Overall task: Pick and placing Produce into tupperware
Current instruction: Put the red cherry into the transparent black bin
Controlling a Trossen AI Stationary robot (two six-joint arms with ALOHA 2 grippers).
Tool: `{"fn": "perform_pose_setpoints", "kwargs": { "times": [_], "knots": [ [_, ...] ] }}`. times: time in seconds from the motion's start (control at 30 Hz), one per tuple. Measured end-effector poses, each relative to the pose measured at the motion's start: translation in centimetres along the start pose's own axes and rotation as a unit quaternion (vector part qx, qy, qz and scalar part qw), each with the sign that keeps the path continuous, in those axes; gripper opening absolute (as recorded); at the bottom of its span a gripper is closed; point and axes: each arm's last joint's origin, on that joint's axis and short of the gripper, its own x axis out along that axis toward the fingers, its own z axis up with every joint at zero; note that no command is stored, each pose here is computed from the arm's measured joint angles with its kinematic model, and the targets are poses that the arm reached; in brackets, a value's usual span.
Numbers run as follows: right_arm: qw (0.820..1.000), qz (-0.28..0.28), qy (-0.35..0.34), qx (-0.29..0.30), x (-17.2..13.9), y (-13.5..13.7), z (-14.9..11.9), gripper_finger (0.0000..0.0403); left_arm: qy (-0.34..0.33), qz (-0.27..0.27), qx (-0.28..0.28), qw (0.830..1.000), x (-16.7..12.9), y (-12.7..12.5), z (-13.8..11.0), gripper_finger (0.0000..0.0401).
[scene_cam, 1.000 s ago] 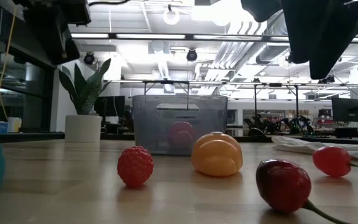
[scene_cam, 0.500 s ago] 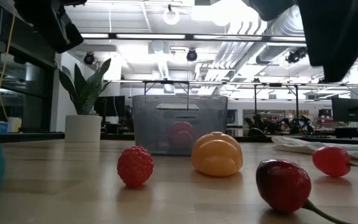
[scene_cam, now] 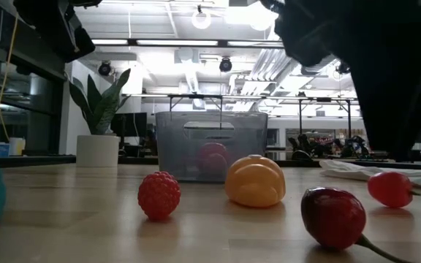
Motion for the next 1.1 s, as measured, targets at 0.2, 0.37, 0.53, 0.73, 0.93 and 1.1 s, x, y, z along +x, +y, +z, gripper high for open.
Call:
{"fn": "perform_pose_setpoints", "kwargs": {
  "times": [0.2, 0.37, 0.53, 0.73, 0.93, 1.1],
  "knots": [
    [1.0, -0.01, 0.003, 0.0, 1.2, 0.2, 0.0, 0.0181, 0.003, 0.0, 0.0, 1.0, 0.0, 0.0, -0.1, 0.0003],
    [1.0, -0.016, 0.003, 0.001, 1.6, 0.1, 0.1, 0.0181, 0.004, 0.0, 0.0, 1.0, 0.0, 0.0, -0.1, 0.0003],
    [1.0, -0.027, -0.007, 0.0, 1.5, 0.0, 0.1, 0.0181, 0.004, 0.0, -0.001, 1.0, 0.0, 0.0, -0.1, 0.0003],
    [1.0, -0.03, -0.007, -0.003, 1.5, -0.1, 0.2, 0.0181, 0.004, 0.0, -0.001, 1.0, 0.0, 0.0, -0.1, 0.0003],
    [1.0, -0.026, -0.008, 0.001, 1.6, -0.2, 0.8, 0.0181, 0.003, 0.0, 0.0, 1.0, 0.0, 0.0, -0.1, 0.0003],
    [1.0, -0.023, -0.01, -0.002, 1.6, -0.1, 1.0, 0.0181, 0.004, -0.002, -0.001, 1.0, 0.0, 0.0, -0.1, 0.0003]
  ]
}}
